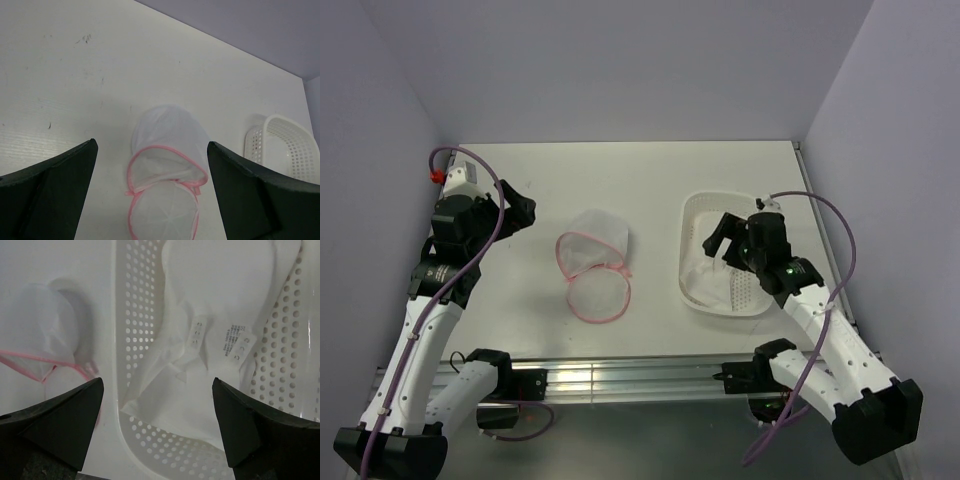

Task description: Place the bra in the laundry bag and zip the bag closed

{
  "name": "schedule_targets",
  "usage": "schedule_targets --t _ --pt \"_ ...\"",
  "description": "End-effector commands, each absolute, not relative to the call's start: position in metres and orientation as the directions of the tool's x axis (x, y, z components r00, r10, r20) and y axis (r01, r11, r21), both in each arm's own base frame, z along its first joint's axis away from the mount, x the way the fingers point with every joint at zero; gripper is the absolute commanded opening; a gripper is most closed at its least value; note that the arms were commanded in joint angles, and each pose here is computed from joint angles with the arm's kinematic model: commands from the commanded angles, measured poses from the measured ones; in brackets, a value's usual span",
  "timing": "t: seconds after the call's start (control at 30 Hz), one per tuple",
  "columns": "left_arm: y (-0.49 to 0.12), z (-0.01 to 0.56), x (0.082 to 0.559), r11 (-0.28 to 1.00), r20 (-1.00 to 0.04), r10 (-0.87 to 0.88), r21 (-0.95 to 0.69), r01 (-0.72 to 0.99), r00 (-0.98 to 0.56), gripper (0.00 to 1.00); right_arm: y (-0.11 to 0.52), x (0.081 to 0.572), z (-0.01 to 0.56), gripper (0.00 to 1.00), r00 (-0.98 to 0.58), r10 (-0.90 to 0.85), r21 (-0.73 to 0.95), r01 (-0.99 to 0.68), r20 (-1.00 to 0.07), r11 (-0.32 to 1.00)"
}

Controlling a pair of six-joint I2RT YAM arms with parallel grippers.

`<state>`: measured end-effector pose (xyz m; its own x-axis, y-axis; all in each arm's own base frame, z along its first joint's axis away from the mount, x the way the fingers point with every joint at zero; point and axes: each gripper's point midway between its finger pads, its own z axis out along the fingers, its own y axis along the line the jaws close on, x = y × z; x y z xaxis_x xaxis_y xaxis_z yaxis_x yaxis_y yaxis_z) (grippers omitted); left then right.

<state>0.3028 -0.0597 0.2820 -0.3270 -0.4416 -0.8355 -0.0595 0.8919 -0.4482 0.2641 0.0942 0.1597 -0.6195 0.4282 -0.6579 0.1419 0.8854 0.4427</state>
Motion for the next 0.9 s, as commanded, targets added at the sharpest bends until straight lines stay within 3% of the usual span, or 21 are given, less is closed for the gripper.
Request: schedule_targets --t 0.0,0.43,0.87 --pt "-0.063 0.295 0.305 0.893 -0.851 -0.435 -0.451 -0.017 -0.294 0.99 0.097 0.262 0.15 0.96 -0.618 0.425 0.424 0.159 -0.661 0.891" --pt "-0.064 0.292 0.306 0.891 -0.848 -0.435 -0.453 -0.012 -0.303 0.99 0.131 0.242 0.108 0.9 -0.697 0.385 0.399 0.154 -0.604 0.904" --pt "-0.065 0.291 0.307 0.89 -0.845 -0.437 -0.456 -0.013 -0.31 0.99 0.145 0.253 0.093 0.82 -0.694 0.483 0.44 0.259 -0.534 0.86"
